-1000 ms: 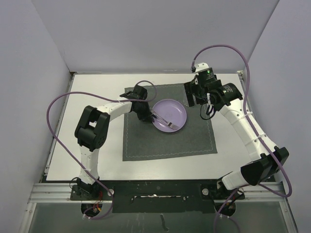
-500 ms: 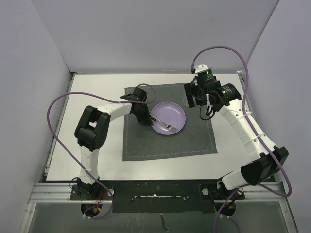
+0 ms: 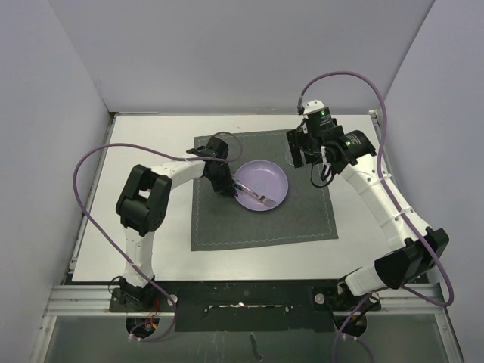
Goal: Set the dinner table for one person
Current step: Place the plate on the napkin.
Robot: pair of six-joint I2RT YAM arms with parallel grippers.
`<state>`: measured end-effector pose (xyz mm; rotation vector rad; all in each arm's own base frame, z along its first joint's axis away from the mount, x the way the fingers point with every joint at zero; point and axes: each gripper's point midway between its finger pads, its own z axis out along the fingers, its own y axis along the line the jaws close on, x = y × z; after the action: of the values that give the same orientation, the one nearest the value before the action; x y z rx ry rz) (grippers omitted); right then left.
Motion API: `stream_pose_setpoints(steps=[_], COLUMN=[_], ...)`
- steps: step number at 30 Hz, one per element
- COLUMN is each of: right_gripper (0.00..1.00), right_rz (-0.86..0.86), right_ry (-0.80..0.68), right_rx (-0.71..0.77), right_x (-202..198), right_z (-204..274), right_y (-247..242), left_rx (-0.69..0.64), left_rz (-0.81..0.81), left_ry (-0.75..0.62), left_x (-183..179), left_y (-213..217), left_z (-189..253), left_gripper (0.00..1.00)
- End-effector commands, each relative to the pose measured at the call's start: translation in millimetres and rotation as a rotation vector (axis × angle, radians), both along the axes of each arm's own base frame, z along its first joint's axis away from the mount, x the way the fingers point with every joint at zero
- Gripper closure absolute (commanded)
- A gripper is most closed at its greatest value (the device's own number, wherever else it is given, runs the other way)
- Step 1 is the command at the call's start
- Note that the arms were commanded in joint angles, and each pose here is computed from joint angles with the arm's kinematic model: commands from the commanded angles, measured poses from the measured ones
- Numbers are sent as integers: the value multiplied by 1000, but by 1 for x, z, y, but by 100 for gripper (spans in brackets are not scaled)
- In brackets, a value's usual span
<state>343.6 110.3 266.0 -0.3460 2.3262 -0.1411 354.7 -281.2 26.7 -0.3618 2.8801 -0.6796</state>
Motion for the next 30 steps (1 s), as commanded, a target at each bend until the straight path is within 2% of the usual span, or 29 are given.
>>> stream_pose_setpoints(steps=[1,19,30], right_gripper=[20,21,21], right_rz=[-11,1,18], right_ry=[-68,-60,-65], right_rx=[22,26,22], right_x=[2,-1,-14], right_z=[19,19,25], right_y=[1,7,19], left_rx=[-67,-55,-58], left_rz=[-17,-19,-7], left_ry=[-92,-145,-150], left_x=[13,17,4], left_y=[-9,-3,9], left_z=[45,75,86], left_gripper=[90,87,87])
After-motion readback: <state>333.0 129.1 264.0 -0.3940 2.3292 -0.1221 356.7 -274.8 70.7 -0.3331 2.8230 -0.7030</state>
